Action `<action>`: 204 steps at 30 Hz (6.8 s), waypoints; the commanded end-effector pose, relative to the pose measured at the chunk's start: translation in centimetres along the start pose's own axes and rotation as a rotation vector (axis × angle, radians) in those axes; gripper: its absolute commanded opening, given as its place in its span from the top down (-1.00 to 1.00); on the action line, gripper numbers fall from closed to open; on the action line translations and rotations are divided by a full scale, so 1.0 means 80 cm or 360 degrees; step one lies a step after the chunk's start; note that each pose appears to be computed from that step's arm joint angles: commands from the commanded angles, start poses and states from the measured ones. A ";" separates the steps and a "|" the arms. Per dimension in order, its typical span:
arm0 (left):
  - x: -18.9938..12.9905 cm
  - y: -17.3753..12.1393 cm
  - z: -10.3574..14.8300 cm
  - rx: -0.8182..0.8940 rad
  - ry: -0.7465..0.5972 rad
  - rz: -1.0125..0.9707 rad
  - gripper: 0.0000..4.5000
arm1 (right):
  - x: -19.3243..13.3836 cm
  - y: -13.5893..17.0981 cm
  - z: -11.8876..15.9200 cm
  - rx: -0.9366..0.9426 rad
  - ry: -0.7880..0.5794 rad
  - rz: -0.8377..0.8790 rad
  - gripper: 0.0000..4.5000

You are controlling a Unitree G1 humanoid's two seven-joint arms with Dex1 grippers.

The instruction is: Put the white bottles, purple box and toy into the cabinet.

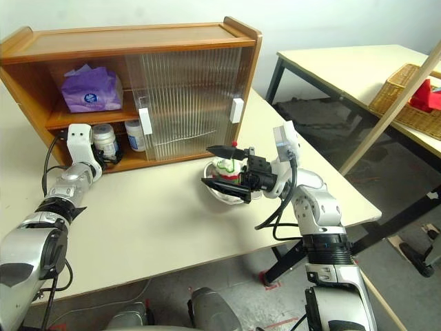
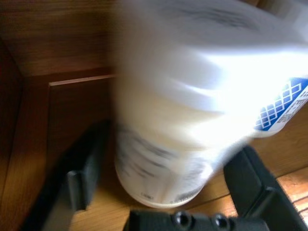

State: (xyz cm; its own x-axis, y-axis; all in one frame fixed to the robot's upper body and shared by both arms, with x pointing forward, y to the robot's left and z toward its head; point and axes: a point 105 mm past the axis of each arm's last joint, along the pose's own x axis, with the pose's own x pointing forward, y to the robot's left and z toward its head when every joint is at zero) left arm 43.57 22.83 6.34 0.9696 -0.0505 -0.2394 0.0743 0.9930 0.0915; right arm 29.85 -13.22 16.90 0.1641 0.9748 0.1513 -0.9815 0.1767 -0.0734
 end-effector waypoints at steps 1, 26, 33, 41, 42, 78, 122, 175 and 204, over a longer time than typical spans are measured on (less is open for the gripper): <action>-0.001 0.012 0.005 -0.0019 -0.0007 0.0044 -0.99 | -0.001 0.000 0.005 -0.0026 -0.0013 -0.0007 -1.00; -0.048 0.012 -0.020 -0.0014 -0.0041 0.0013 -0.99 | 0.000 -0.001 0.001 -0.0017 -0.0025 -0.0009 -1.00; -0.075 -0.011 -0.016 0.0007 -0.0089 -0.0156 -0.91 | -0.002 0.000 0.001 -0.0016 -0.0027 -0.0011 -1.00; -0.095 -0.109 0.029 0.0176 -0.0439 -0.0794 0.19 | -0.003 -0.004 0.004 -0.0026 -0.0021 -0.0010 -1.00; -0.098 -0.122 0.037 0.0236 -0.0487 -0.0884 0.34 | -0.003 -0.004 0.004 -0.0027 -0.0019 -0.0009 -1.00; -0.042 -0.142 0.122 0.0169 -0.0738 -0.0546 0.98 | 0.005 0.000 0.000 -0.0026 -0.0031 0.0002 -1.00; -0.096 0.027 0.089 0.0162 -0.0629 0.0104 0.98 | 0.004 -0.003 -0.002 -0.0027 -0.0041 0.0009 -1.00; -0.193 -0.062 0.030 0.0039 -0.0584 -0.1088 -1.00 | -0.051 -0.086 0.000 -0.0176 0.0112 -0.0628 -0.03; -0.190 -0.058 0.015 0.0122 -0.0498 -0.1079 -1.00 | -0.081 -0.169 0.010 -0.0201 0.0330 -0.1339 0.99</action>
State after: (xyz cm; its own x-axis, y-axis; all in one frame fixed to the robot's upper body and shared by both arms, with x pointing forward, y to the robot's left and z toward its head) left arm 28.58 18.70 11.09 0.7175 -0.6954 0.0392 0.6912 0.7178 0.0836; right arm 41.89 -22.41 17.75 0.8663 0.4973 0.0469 -0.4892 0.8636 -0.1217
